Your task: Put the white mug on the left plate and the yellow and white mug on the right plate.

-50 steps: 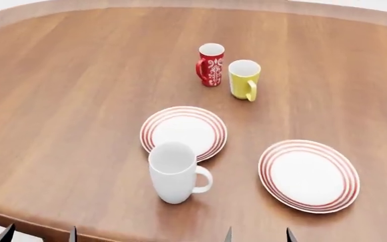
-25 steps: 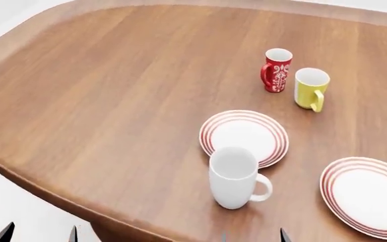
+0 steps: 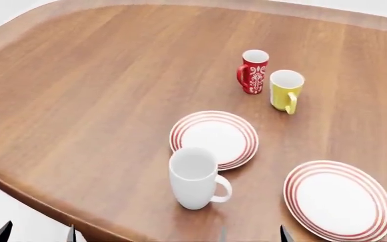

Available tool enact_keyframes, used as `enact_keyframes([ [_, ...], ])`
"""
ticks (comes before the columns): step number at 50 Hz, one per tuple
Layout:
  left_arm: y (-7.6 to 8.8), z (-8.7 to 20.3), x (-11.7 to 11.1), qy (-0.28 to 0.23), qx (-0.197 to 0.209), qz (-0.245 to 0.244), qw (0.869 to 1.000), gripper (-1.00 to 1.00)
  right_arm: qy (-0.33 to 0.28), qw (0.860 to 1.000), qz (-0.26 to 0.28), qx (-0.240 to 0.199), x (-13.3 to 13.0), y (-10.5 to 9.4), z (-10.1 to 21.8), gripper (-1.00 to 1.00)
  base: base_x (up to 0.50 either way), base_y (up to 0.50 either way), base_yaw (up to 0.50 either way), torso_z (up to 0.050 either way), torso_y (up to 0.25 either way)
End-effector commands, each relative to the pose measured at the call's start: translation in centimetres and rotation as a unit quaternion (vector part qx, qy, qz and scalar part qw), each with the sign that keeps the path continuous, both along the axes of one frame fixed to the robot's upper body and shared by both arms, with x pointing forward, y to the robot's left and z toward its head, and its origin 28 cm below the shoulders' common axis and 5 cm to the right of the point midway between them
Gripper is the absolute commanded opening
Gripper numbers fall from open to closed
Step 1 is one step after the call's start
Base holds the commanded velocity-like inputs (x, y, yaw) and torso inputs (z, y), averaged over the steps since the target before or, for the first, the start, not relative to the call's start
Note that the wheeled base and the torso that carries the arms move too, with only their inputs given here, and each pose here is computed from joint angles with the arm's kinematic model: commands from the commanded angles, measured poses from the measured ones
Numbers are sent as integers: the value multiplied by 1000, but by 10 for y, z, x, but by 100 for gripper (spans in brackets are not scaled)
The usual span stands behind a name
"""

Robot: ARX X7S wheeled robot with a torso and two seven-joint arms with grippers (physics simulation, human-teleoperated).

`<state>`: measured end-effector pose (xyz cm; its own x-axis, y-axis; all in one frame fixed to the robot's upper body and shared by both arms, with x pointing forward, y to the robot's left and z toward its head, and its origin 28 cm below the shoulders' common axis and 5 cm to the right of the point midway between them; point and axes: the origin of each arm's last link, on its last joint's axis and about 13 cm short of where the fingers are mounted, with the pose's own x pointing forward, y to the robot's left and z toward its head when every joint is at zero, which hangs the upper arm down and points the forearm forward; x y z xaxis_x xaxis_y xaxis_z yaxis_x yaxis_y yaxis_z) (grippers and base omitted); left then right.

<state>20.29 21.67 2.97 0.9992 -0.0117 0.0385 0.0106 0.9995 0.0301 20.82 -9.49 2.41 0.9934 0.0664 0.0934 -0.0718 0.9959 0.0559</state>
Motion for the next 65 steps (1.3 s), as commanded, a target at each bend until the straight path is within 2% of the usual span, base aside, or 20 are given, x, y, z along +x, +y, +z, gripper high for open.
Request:
enact_keyframes([
  [1,0,2,0,-2,-1,-1,1000,100,-14,1000,1,12,-1,-2,3,100,156,-475,0,0,0],
  [12,2,5,-3,-7,-1,1,1000,100,-26,999,-20,4,-4,-5,9,100,118,-358,0,0,0],
  [13,4,8,-3,-10,-1,1,1000,100,-35,999,-26,18,-5,-8,13,100,0,0,0,0,0],
  [17,12,28,3,-42,14,13,999,100,-44,998,-41,4,-4,-16,26,100,201,66,0,0,0],
  [19,15,34,4,-50,-2,20,999,100,-41,998,-46,2,-3,-18,26,100,475,156,0,0,0],
  [21,17,33,3,-48,-3,23,999,100,-23,999,-45,-10,-2,-17,20,100,475,156,0,0,0],
  [23,20,32,2,-46,-7,29,998,100,-16,999,-48,-1,0,-18,16,100,0,0,0,0,0],
  [28,21,34,-3,-51,-8,30,998,100,-28,998,-52,7,-2,-17,14,100,0,0,0,0,0],
  [63,24,36,-3,-53,-10,38,998,100,-35,997,-62,6,-5,-19,16,100,467,181,0,0,0],
  [65,24,36,-3,-54,-10,39,998,100,-34,997,-65,15,-4,-20,16,100,233,91,0,0,0],
])
